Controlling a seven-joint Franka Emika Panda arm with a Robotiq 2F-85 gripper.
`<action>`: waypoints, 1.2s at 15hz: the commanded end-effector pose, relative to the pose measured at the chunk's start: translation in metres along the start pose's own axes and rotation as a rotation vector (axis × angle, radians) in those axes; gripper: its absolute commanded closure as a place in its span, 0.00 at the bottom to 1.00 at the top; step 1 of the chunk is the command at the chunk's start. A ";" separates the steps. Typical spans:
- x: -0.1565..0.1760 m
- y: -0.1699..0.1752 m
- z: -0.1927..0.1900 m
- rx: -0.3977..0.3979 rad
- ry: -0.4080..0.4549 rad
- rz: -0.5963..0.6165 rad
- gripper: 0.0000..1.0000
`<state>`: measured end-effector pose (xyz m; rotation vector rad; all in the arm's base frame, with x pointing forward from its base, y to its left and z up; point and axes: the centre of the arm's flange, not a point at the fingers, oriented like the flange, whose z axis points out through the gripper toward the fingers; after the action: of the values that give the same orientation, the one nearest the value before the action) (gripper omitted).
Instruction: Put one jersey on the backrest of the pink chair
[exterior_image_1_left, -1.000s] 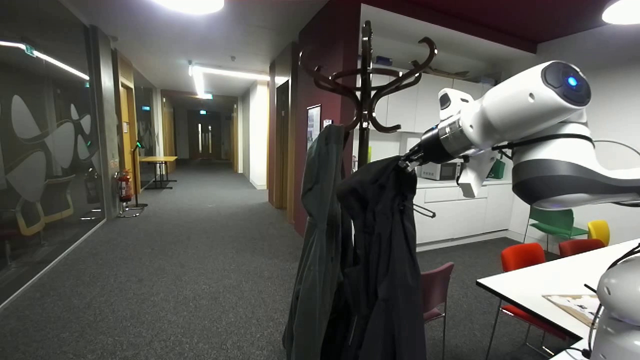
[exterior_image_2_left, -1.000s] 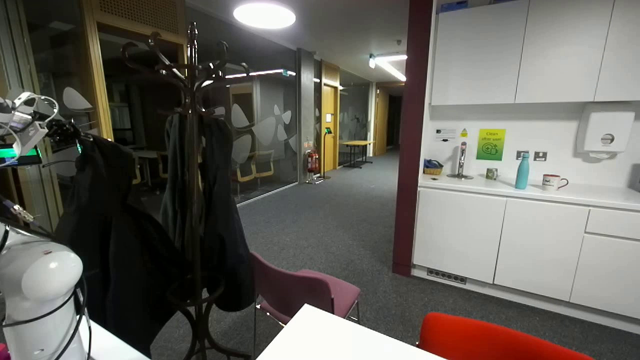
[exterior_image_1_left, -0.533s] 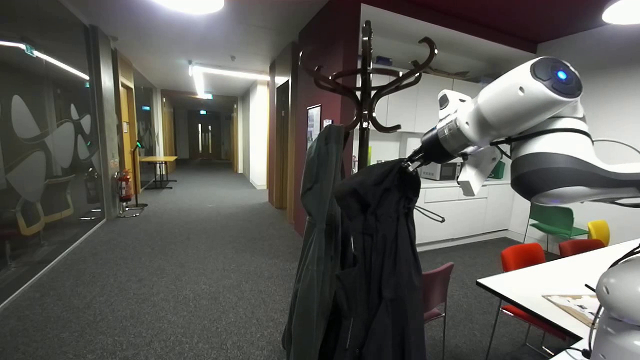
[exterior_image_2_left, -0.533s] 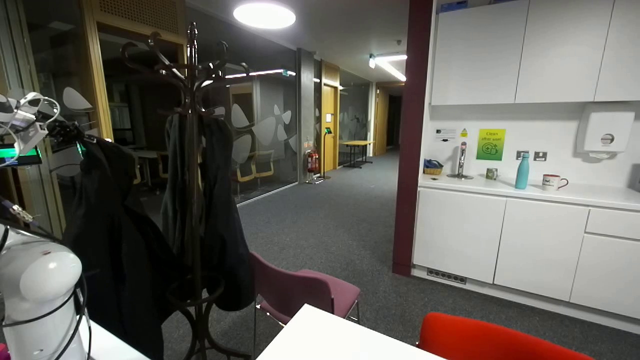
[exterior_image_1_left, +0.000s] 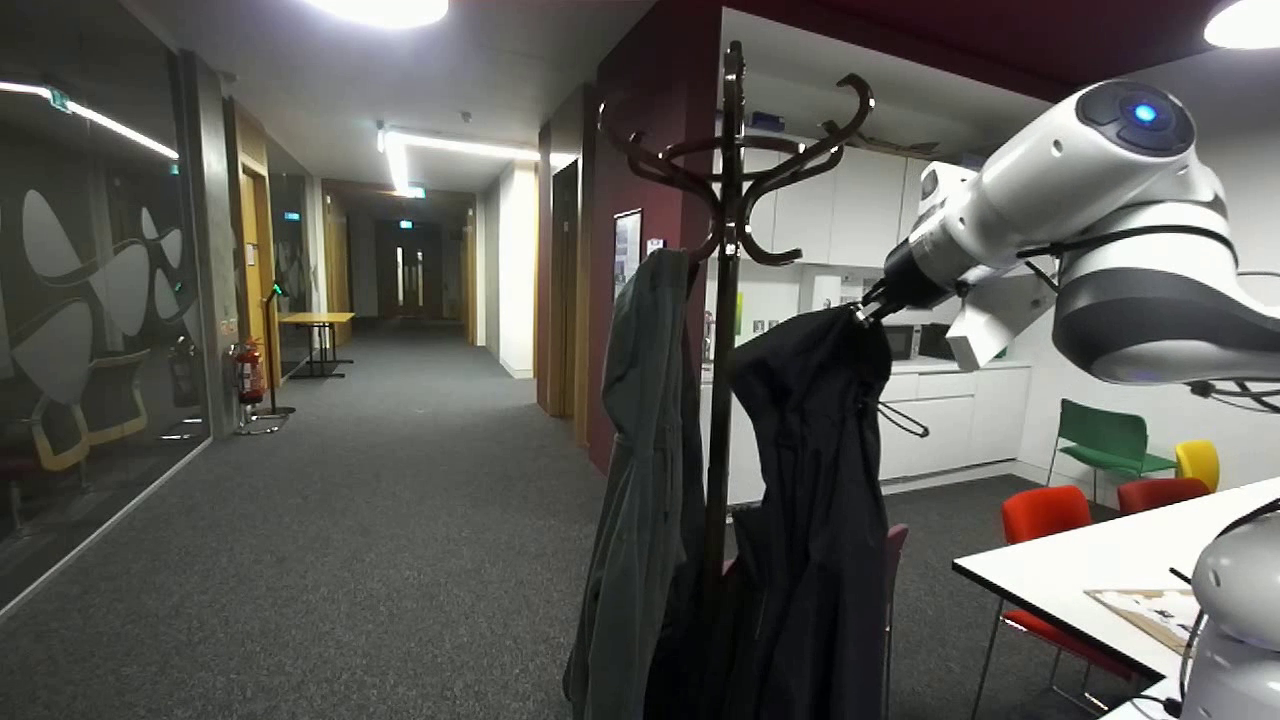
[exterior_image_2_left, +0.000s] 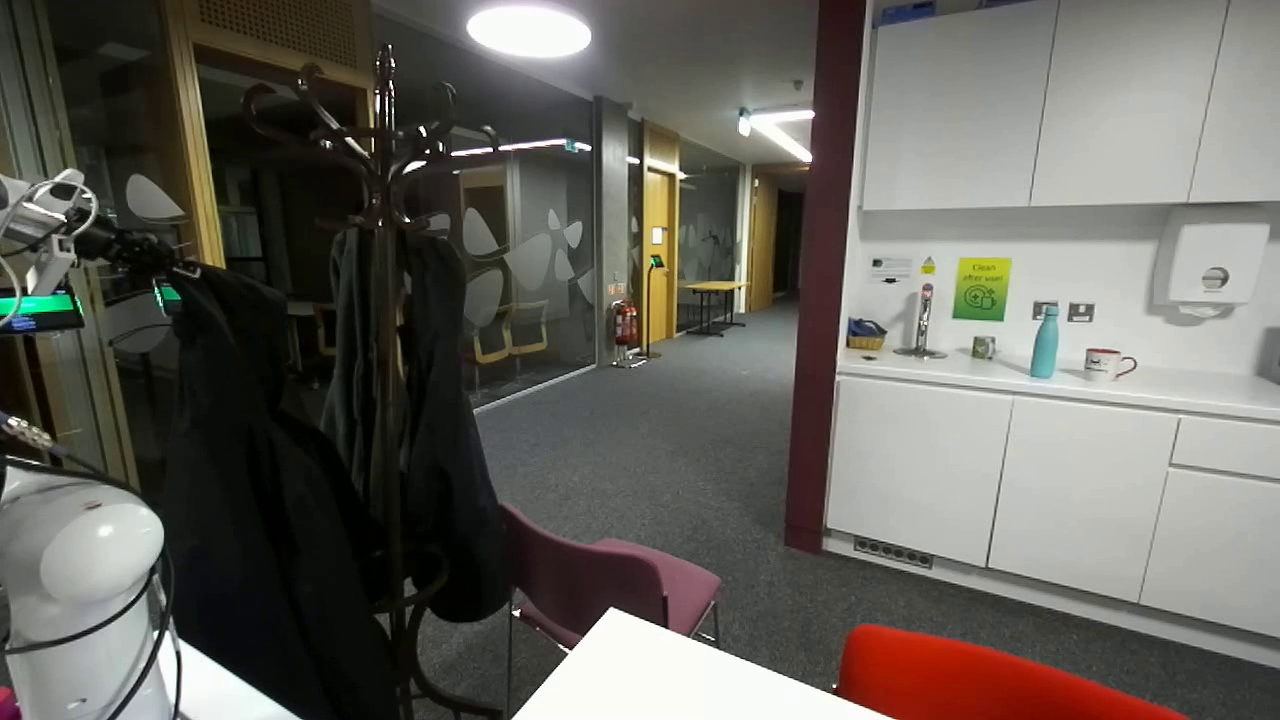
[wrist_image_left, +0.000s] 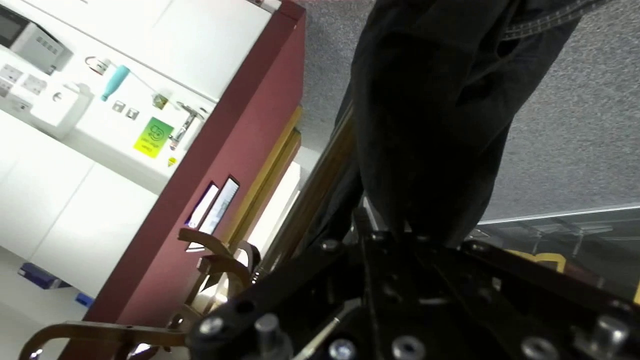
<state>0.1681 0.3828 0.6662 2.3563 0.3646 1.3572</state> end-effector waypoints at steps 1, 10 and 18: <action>-0.004 0.038 -0.012 -0.065 0.000 0.078 1.00; -0.034 0.095 -0.007 -0.189 -0.109 0.198 1.00; -0.083 0.150 0.004 -0.264 -0.231 0.288 1.00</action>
<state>0.1465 0.2475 0.6686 2.3693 -0.1710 1.1322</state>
